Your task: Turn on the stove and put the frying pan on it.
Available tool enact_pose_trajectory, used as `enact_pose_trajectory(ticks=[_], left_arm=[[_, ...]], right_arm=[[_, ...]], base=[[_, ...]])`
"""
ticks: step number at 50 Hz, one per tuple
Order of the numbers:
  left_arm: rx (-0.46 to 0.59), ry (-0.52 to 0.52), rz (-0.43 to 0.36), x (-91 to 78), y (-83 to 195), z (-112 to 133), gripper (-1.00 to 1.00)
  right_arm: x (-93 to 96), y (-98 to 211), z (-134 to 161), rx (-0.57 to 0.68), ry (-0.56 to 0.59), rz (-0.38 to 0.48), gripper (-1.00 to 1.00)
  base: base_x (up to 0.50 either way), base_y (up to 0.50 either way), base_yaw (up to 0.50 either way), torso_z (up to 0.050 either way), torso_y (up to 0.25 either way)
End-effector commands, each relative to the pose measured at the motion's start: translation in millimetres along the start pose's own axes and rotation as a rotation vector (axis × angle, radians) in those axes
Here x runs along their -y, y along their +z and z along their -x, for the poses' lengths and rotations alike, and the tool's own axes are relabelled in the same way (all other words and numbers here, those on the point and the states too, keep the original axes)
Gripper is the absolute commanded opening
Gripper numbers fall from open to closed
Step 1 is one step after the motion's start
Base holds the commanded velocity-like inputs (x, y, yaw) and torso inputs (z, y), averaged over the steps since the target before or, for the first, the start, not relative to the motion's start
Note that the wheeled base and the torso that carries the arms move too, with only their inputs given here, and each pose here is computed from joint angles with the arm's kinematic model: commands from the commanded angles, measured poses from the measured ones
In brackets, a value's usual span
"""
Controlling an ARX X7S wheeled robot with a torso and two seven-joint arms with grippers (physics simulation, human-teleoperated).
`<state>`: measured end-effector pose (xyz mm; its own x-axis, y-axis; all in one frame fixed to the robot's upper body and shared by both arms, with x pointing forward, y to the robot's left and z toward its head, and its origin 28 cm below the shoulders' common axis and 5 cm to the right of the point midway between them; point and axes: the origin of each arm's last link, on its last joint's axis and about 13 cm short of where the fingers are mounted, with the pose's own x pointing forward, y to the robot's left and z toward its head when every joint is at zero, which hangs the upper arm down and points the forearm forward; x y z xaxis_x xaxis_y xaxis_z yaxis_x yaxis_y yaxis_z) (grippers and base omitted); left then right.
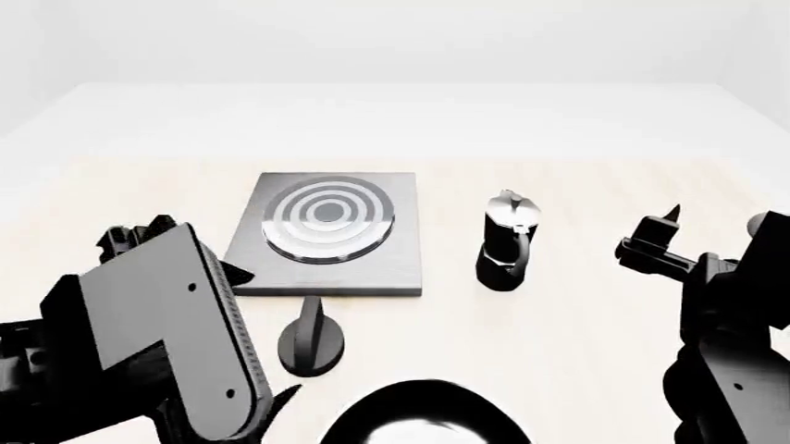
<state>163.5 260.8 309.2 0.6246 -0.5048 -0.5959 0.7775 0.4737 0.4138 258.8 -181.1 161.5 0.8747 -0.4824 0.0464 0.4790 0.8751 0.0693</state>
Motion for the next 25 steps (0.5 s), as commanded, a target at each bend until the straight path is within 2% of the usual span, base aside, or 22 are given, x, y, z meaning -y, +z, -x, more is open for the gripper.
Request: enact_pose_trajectory(ticks=[1,7,16,25], left_arm=[[-0.087,-0.153,-0.038,31.7,-12.4,3.3,1.0],[-0.121,-0.187,-0.047,37.2,-17.1,0.1,1.0],[-0.178,-0.187,0.017,33.6,-31.1,-4.0,1.0],[-0.246,-0.215,0.045,38.3,-47.0,-13.2,1.0]], right_arm=[[0.8,-0.6,-0.7,-0.007,-0.001,-0.009,1.0],[1.5,-0.5,-1.4,-0.015,-0.018,-0.022,1.0],[3.2,0.8,-0.4,-0.015,-0.022,-0.032,1.0],[2.7,0.5,-0.7,-0.022,-0.039,-0.016,1.0]], base=[[0.0,0.0,0.0,0.0,0.0],[0.0,0.0,0.0,0.0,0.0],[0.0,0.0,0.0,0.0,0.0],[0.0,0.0,0.0,0.0,0.0]])
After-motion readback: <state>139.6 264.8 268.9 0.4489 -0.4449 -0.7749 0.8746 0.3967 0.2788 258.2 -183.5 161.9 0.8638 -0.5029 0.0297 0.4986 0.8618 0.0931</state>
